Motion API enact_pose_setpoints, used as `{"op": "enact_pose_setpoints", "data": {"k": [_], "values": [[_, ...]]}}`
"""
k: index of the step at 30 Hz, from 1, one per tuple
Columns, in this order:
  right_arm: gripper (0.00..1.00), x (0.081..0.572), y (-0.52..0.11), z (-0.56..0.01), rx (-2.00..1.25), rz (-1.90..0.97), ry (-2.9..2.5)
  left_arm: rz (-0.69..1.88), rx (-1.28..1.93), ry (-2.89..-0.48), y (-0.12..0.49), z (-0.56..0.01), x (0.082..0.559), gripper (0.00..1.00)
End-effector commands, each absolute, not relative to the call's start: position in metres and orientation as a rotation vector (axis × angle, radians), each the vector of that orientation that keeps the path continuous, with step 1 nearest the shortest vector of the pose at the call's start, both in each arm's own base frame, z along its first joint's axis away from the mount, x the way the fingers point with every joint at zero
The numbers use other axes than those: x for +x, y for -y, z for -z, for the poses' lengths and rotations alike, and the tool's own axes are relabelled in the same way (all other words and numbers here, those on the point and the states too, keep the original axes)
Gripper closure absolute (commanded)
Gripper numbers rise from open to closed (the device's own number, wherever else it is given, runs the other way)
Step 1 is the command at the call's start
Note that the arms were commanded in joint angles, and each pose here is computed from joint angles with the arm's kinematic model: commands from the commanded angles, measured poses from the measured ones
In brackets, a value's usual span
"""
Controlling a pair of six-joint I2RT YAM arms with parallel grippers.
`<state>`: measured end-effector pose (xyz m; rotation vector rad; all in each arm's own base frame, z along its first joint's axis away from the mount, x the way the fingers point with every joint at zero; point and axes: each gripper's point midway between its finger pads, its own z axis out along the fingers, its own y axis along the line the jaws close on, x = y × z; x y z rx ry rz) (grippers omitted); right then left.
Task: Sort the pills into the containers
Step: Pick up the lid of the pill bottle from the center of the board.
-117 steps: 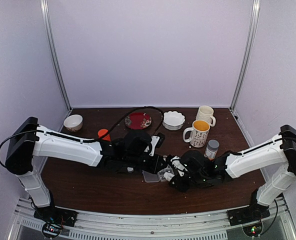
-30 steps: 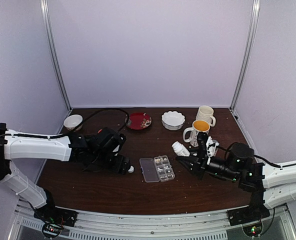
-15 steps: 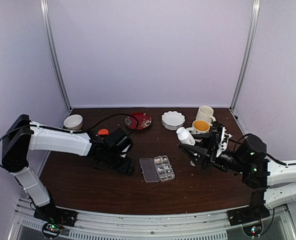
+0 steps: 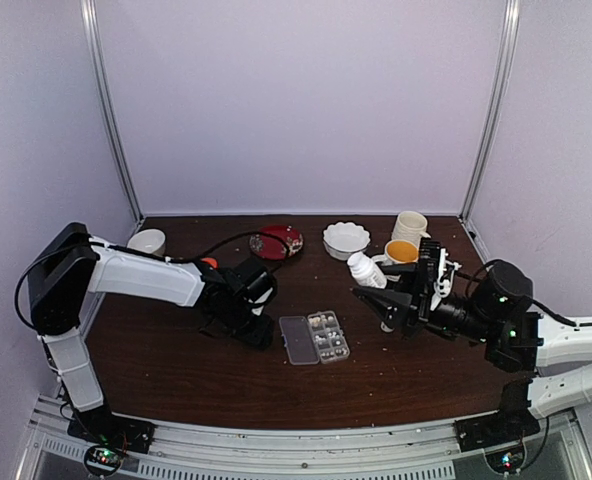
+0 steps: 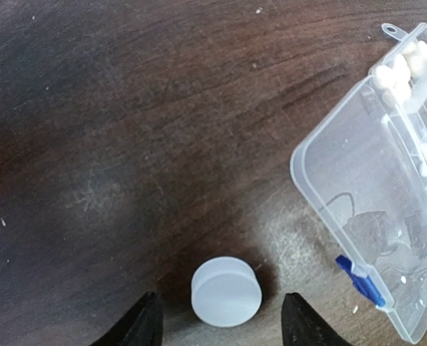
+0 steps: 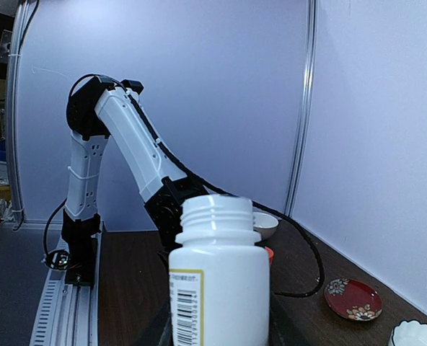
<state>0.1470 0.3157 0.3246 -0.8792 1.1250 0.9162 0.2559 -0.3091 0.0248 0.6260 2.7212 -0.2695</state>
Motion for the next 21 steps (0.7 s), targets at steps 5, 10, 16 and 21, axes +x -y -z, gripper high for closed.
{"op": "enact_pose_setpoints", "data": {"k": [5,10,16,21], "values": [[1.0,0.142,-0.313,-0.329,-0.884,-0.927,-1.114,0.273,0.671,-2.717,0.32,-0.026,0.265,0.56],[1.0,0.143,-0.314,-0.325,-0.886,-0.923,-1.126,0.238,0.675,-2.726,0.316,-0.026,0.266,0.63],[1.0,0.144,-0.313,-0.325,-0.881,-0.924,-1.13,0.206,0.68,-2.743,0.311,-0.024,0.264,0.7],[1.0,0.144,-0.314,-0.322,-0.883,-0.924,-1.14,0.205,0.689,-2.746,0.312,-0.021,0.264,0.64]]}}
